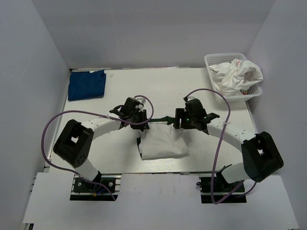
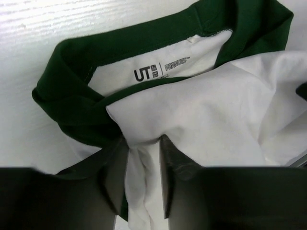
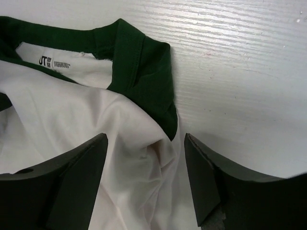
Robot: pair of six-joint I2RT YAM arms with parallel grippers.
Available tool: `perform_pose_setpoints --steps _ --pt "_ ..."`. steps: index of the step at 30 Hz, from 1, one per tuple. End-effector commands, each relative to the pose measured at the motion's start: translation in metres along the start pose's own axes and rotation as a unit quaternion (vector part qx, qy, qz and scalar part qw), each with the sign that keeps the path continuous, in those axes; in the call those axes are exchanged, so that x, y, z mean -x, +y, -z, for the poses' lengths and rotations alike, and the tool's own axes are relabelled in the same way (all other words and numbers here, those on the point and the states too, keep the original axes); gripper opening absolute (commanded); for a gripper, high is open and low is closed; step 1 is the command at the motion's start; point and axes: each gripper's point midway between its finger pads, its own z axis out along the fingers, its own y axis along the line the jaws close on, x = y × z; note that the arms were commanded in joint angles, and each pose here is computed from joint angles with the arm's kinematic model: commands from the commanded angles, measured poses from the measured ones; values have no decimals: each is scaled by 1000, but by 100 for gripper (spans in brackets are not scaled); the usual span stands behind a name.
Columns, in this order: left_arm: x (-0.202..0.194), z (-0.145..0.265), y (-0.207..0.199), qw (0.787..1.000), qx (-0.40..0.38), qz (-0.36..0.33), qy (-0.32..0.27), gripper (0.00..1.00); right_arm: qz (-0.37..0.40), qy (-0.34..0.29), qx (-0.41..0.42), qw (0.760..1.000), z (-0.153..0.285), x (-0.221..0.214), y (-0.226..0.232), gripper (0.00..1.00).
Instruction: Fold and stack the t-shirts
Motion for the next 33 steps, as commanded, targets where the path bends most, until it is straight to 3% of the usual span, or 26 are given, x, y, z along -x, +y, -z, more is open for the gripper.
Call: perform_pose_setpoints --steps 1,3,4,5,6,17,22,25,26,27,28,29,30,31,32,33 --pt "29 7 -19 999 -30 -18 -38 40 -15 -23 19 999 -3 14 6 70" --pt "31 7 -20 998 -32 -19 -43 29 -14 -22 41 999 -4 12 12 55" --pt "34 11 -21 998 -31 -20 -51 22 -11 -20 48 999 -3 12 15 41" --pt "34 11 -21 998 -31 -20 -51 0 -12 -19 58 998 -2 12 18 11" --pt "37 15 -23 998 -35 -22 -58 0 -9 -20 63 998 0 12 19 0" --pt "37 105 -54 980 -108 -43 -162 0 15 -116 163 980 79 47 58 0" --pt "51 118 -30 974 -50 -5 -221 0 9 -156 152 976 79 77 60 0" --pt "61 110 -1 968 17 40 -246 0 -14 -159 140 977 48 100 57 0" --pt "69 108 22 959 72 64 -268 0 -16 -168 153 974 44 111 63 0" --pt "69 103 35 954 105 86 -266 0 -14 -132 149 980 7 99 58 0" --pt "75 97 65 938 178 110 -278 0 -14 -158 175 972 10 134 70 0" --pt "77 94 82 929 208 131 -278 0 -12 -146 178 973 0 138 71 0" --pt "83 90 91 923 221 143 -282 0 -10 -106 179 978 -41 125 67 0" --pt "91 82 108 917 238 157 -279 0 17 -132 214 968 -36 157 86 0" --pt "99 76 112 919 228 166 -276 0 10 -112 204 973 -49 156 81 0" --pt "105 70 117 920 224 166 -275 0 -24 -20 156 987 -97 115 54 0"
